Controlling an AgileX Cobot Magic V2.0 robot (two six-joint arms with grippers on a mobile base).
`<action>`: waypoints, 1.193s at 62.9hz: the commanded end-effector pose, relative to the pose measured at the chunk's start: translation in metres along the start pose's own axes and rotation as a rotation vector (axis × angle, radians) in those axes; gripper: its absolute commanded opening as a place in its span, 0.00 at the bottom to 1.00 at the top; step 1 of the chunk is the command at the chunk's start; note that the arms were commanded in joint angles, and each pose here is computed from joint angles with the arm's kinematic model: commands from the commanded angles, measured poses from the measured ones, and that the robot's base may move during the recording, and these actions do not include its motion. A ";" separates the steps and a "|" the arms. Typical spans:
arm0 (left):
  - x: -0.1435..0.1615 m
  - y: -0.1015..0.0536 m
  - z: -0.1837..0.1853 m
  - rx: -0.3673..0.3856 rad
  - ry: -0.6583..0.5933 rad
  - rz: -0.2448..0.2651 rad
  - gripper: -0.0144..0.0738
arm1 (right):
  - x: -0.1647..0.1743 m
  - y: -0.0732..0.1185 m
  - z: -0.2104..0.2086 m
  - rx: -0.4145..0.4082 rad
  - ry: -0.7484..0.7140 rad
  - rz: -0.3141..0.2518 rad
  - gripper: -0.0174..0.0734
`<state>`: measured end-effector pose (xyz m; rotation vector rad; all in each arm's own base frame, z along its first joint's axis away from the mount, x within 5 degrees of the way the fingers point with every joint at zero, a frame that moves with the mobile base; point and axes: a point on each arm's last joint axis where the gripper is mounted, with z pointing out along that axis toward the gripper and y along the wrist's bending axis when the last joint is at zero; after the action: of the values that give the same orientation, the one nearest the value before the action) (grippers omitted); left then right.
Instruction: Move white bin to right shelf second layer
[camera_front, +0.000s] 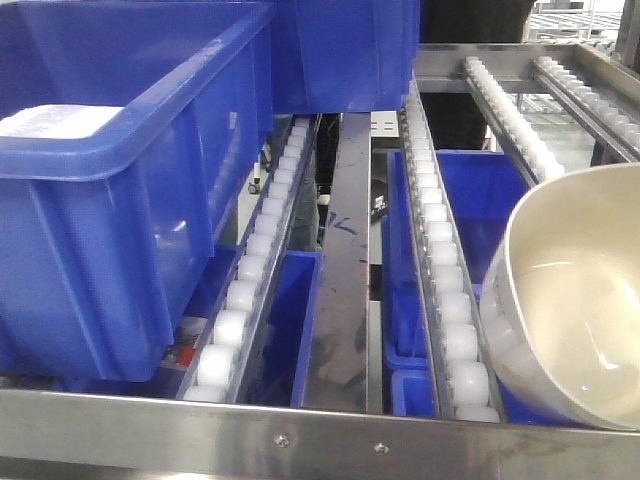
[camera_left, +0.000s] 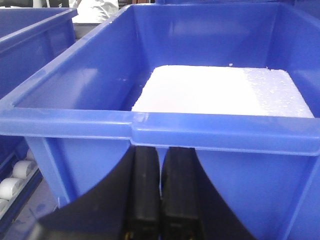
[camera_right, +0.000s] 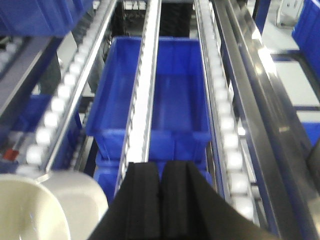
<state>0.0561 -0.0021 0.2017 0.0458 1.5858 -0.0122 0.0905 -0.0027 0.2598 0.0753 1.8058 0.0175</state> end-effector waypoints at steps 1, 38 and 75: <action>0.001 0.000 0.000 0.003 -0.072 -0.013 0.26 | -0.015 0.000 -0.001 0.007 -0.109 -0.006 0.25; 0.001 0.000 0.000 0.003 -0.072 -0.013 0.26 | 0.013 -0.002 -0.016 0.013 -0.296 -0.073 0.25; 0.001 0.000 0.000 0.003 -0.072 -0.013 0.26 | 0.059 -0.004 -0.022 0.015 -0.354 -0.123 0.25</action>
<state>0.0561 -0.0021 0.2017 0.0458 1.5858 -0.0122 0.0570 -0.0021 0.1954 -0.0129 1.5922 -0.0730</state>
